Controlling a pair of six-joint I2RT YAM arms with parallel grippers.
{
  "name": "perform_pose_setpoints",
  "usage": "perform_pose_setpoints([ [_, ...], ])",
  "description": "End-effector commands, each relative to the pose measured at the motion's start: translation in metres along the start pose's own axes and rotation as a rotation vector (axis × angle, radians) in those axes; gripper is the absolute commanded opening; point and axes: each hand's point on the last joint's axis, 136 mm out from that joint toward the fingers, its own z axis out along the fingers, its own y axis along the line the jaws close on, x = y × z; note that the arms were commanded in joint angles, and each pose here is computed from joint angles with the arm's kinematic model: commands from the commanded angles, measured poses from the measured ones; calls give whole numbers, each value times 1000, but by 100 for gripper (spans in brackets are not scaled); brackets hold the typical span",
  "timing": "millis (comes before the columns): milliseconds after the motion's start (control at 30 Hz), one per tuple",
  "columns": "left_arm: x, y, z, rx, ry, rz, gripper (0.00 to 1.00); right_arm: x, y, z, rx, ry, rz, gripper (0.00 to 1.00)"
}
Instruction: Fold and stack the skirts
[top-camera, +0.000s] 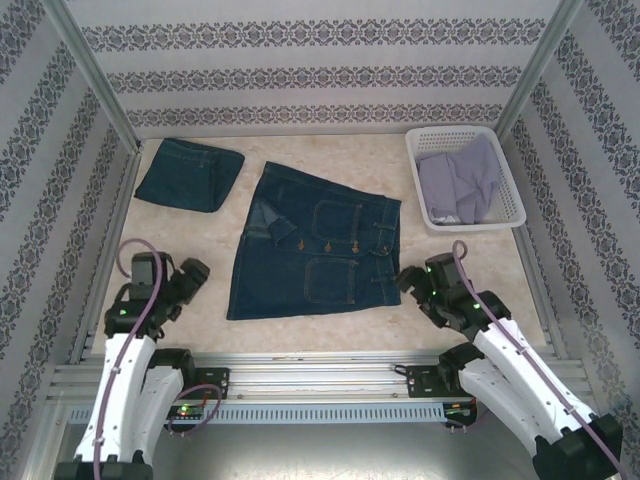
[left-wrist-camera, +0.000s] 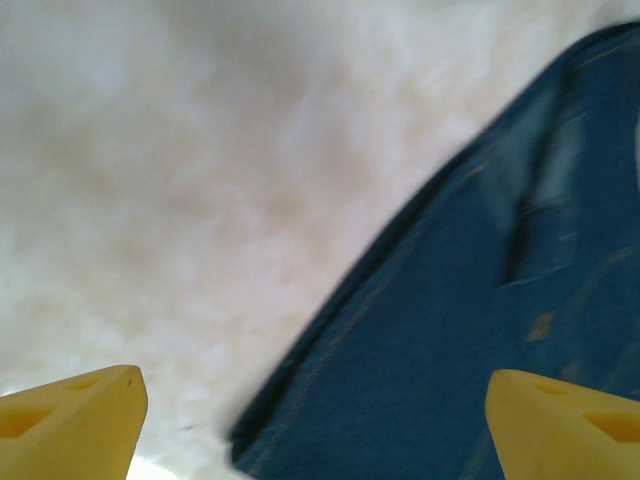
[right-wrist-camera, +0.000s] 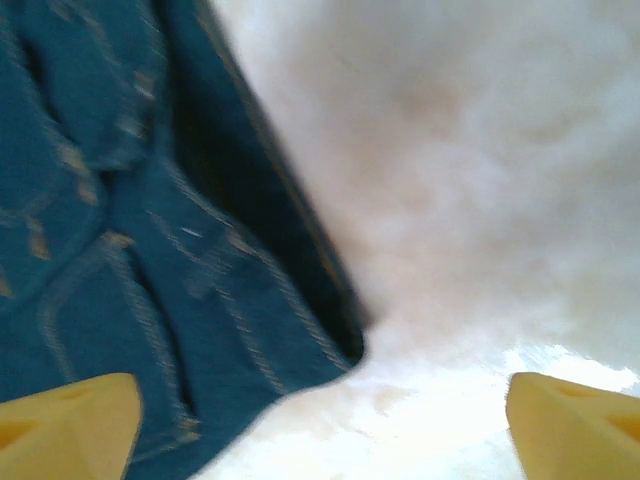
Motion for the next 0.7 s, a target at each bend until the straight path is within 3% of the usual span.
perform_pose_setpoints([
  [0,-16,-37,12,44,48,6,99,-24,47,-6,-87,-63,-94,98],
  [67,-12,-76,29,88,116,92,100,-30,83,-2,-156,-52,-152,98],
  [133,-4,-115,48,82,125,276,100,-30,121,9,-246,-10,-215,98],
  [267,26,-174,96,115,239,458,100,-20,161,45,-340,84,-230,98],
  [500,108,-264,155,327,475,493,100,-14,176,106,-268,173,-218,98],
  [667,138,-264,192,331,544,455,100,-25,166,132,-207,138,-170,98],
])
